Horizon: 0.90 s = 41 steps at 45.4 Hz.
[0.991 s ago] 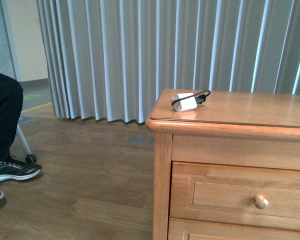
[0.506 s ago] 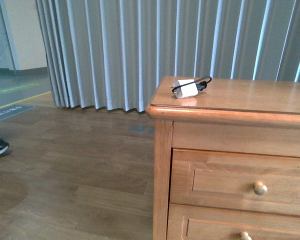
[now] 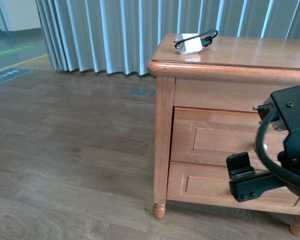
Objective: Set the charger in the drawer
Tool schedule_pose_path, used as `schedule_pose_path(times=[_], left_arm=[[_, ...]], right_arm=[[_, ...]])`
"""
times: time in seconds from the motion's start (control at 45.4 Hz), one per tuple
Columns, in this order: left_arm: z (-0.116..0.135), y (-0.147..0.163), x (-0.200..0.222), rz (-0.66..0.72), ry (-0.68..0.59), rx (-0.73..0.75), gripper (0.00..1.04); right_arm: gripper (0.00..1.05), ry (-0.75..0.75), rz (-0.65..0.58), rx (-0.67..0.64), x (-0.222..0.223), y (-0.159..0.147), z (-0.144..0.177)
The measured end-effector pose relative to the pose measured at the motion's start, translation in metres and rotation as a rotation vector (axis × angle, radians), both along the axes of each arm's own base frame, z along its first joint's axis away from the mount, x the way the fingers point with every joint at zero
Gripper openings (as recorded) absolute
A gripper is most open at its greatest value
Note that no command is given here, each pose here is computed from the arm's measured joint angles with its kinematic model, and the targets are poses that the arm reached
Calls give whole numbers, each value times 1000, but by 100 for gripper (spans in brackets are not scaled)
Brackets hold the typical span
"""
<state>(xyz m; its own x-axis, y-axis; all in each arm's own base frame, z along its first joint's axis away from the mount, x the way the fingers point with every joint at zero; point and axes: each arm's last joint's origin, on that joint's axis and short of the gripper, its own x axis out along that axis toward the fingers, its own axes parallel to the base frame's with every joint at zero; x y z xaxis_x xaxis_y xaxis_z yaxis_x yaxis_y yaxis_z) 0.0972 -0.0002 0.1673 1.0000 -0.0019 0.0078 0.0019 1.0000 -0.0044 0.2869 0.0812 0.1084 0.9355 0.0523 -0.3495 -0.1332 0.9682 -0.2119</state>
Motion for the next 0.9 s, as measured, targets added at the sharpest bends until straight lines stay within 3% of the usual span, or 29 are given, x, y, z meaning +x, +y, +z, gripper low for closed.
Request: schedule_pose_path(times=[0.396,0.903], left_arm=[[0,0,0,0,0,0,99],[0,0,0,0,0,0,99]], right_arm=[[96,-27,-76,-7,67,-15,-37],[96,-28,-131,-11,86,-36,-49]])
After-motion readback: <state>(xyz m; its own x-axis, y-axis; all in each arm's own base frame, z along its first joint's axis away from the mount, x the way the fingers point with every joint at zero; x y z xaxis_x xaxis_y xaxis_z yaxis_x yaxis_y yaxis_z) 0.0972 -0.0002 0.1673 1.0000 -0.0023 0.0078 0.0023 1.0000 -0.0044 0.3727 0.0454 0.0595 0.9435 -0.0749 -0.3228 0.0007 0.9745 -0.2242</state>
